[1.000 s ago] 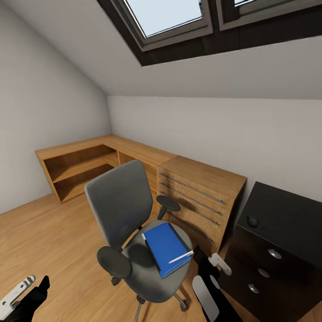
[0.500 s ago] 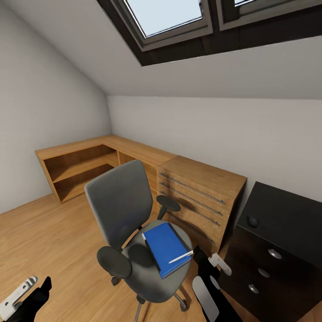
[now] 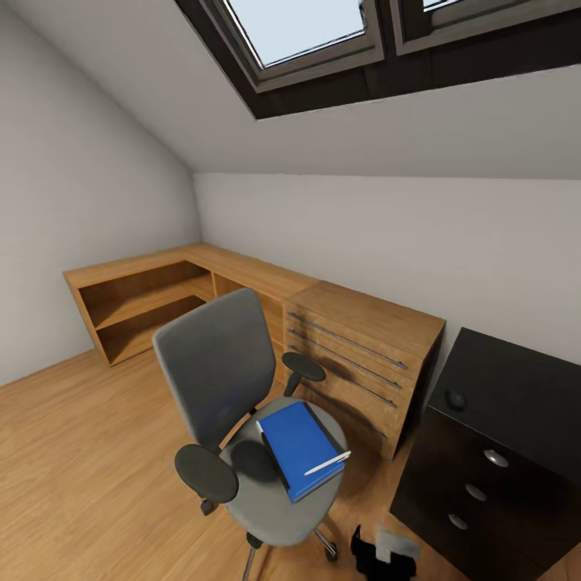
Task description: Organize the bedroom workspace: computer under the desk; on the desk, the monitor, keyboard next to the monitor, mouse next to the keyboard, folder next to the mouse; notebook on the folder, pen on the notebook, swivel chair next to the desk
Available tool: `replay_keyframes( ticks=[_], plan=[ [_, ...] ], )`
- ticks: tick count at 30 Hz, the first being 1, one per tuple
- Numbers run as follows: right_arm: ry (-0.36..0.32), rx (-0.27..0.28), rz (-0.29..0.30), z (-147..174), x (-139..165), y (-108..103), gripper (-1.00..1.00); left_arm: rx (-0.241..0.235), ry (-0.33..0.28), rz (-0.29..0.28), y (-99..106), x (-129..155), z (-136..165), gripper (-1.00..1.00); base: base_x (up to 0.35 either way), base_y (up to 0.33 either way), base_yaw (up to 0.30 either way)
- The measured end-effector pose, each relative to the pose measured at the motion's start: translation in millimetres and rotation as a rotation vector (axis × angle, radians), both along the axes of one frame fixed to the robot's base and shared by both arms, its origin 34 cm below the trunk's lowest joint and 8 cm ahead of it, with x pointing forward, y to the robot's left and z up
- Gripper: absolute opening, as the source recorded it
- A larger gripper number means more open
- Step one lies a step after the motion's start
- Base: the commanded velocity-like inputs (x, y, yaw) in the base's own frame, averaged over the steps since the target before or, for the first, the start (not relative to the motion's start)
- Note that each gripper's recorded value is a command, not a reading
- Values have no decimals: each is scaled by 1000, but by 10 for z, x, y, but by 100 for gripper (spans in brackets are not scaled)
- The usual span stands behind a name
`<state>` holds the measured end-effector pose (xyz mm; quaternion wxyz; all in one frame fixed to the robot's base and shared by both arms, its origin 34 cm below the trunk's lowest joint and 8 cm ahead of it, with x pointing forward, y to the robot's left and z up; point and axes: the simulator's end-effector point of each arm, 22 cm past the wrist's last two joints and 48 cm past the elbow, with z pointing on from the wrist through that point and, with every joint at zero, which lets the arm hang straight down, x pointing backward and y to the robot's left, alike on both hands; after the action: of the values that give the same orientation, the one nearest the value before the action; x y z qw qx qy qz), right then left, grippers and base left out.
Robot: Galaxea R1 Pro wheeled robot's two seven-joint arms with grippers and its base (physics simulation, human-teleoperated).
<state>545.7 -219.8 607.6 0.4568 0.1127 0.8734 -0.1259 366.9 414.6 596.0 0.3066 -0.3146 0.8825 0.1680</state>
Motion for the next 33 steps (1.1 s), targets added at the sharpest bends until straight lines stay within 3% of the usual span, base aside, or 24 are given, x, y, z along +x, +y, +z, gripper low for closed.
replay_keyframes(
  ticks=[1, 2, 6, 15, 23, 33],
  plan=[
    [-1, -30, 37, -121, -221, -136, 100, 59, -18, -18, -31, -232, -166, 100, -164, 77, 0],
    [24, -25, 76, -221, -353, -116, 100, 57, 10, -29, -131, -491, -346, 100, -223, 120, 0],
    [50, 6, 145, -330, -480, -3, 100, 51, 19, -116, -317, -604, -470, 100, -262, 168, -88],
    [56, 23, 162, -349, -508, 100, 100, 43, 22, -145, -380, -621, -501, 100, -276, 187, -229],
    [65, 47, 195, -379, -522, 191, 100, 40, 28, -147, -400, -650, -518, 100, -67, 35, -23],
    [64, 63, 219, -386, -515, 250, 100, 32, 41, -147, -431, -699, -552, 100, -217, 26, -257]
  ],
)
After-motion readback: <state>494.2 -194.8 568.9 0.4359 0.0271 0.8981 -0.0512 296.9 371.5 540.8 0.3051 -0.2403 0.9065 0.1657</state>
